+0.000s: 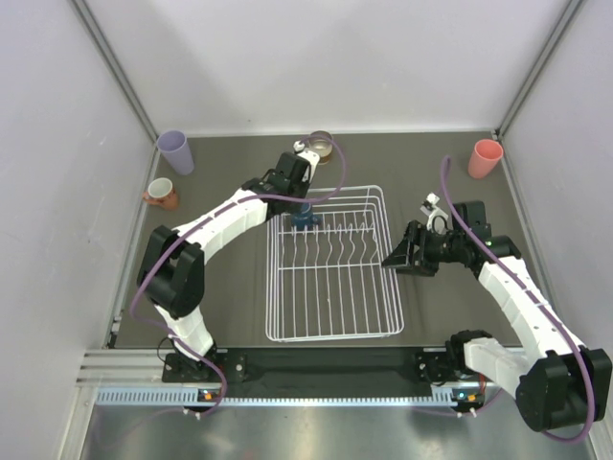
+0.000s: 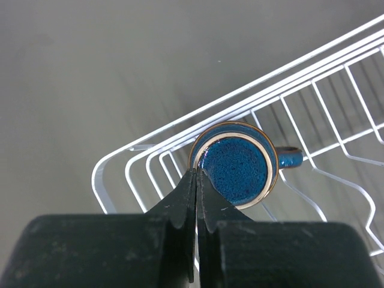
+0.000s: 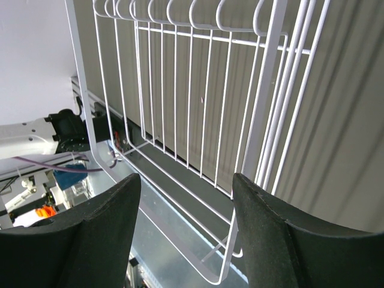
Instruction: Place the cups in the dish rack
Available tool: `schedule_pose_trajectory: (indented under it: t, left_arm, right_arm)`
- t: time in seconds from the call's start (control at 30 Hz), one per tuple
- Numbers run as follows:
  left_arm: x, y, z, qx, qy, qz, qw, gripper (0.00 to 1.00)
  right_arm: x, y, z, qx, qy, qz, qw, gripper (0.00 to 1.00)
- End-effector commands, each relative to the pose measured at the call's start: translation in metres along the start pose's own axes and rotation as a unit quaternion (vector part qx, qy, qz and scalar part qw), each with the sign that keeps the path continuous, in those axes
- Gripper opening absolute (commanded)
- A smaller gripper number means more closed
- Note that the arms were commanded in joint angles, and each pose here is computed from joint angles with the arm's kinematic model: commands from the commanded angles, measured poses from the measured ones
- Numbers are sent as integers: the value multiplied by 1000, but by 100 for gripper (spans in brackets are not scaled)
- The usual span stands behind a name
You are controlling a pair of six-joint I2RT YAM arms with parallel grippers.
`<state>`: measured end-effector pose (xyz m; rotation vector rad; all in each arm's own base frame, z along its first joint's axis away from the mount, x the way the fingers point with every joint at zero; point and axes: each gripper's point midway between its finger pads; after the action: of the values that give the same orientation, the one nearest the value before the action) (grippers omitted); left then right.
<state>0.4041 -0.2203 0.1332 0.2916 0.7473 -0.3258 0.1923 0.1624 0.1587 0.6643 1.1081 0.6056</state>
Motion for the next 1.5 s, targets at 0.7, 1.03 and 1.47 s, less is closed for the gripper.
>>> schedule_pose_trajectory:
  t: [0.7,1.03,1.47]
  left_arm:
    - [-17,18,-4,2,14,44,999,0]
    - [-49,26,34,-17,-48,48,998,32]
    - [-132,146,64,-232,-136,188,945,74]
  right_arm:
    - [-5,8,11,-19,-19,15,1000,63]
    - [-5,10,13,-21,-21,18,999,63]
    - [-8,13,17,-30,-29,19,999,64]
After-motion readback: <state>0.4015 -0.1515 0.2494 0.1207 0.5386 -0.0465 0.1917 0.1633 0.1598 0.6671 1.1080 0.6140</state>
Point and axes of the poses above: each gripper's point midway between its finger pads, its own x axis out along the fingers, its own y axis along the line the jaws close on, z = x × y
